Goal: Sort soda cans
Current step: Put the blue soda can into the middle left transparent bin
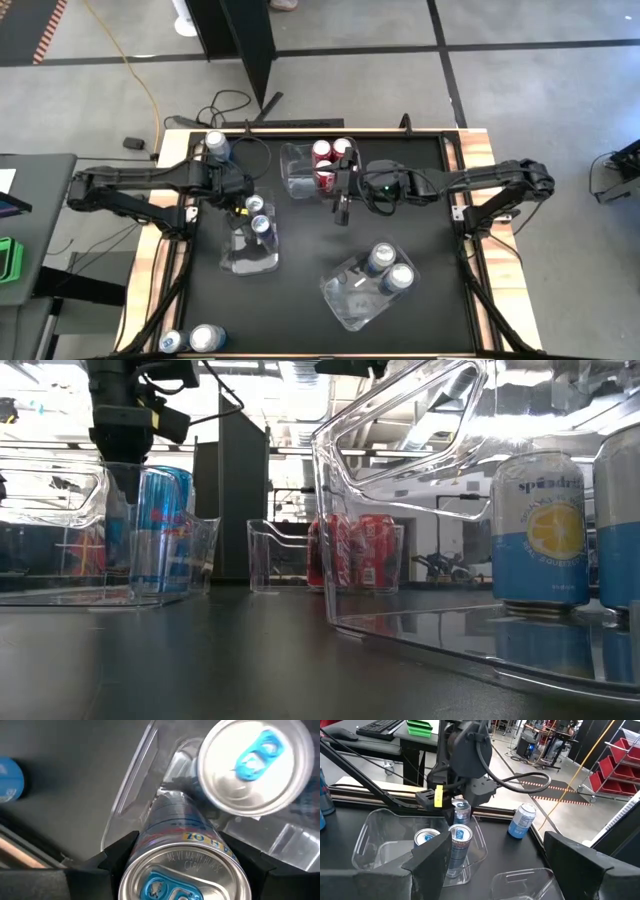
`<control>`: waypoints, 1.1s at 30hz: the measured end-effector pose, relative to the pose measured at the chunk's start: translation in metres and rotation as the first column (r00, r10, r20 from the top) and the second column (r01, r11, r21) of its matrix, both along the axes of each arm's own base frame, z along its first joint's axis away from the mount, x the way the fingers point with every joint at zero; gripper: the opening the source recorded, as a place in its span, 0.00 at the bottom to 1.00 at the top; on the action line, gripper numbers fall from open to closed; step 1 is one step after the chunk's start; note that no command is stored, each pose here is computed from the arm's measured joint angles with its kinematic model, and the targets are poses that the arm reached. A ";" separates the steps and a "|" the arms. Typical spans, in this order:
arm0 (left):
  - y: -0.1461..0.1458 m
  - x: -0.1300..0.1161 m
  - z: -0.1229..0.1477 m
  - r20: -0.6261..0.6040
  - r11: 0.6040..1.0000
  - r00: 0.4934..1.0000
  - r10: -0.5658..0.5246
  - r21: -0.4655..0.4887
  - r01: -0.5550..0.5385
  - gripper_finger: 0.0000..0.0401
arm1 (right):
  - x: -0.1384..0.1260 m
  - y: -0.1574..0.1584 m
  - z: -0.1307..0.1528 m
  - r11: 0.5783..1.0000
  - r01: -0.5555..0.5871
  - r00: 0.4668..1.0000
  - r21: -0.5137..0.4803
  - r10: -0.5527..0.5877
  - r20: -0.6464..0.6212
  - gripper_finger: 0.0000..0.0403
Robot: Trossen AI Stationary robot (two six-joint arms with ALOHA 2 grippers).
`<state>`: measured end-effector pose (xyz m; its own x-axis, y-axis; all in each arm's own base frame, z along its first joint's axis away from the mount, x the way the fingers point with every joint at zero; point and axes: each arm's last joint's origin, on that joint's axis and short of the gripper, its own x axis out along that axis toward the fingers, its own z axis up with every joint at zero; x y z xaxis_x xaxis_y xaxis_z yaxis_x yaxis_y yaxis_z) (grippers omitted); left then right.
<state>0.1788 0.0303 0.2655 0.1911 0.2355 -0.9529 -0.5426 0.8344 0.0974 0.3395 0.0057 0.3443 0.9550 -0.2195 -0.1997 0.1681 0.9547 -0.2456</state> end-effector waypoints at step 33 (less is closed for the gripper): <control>0.004 0.023 -0.017 -0.050 0.998 0.998 -0.048 0.035 0.050 0.68 | 0.001 0.000 -0.002 1.000 0.000 1.000 -0.001 0.000 -0.015 0.82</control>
<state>0.2020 0.0338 0.2481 0.1561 0.2616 -0.9525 -0.4948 0.8553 0.1538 0.3401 0.0058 0.3422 0.9519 -0.2196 -0.2137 0.1644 0.9545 -0.2487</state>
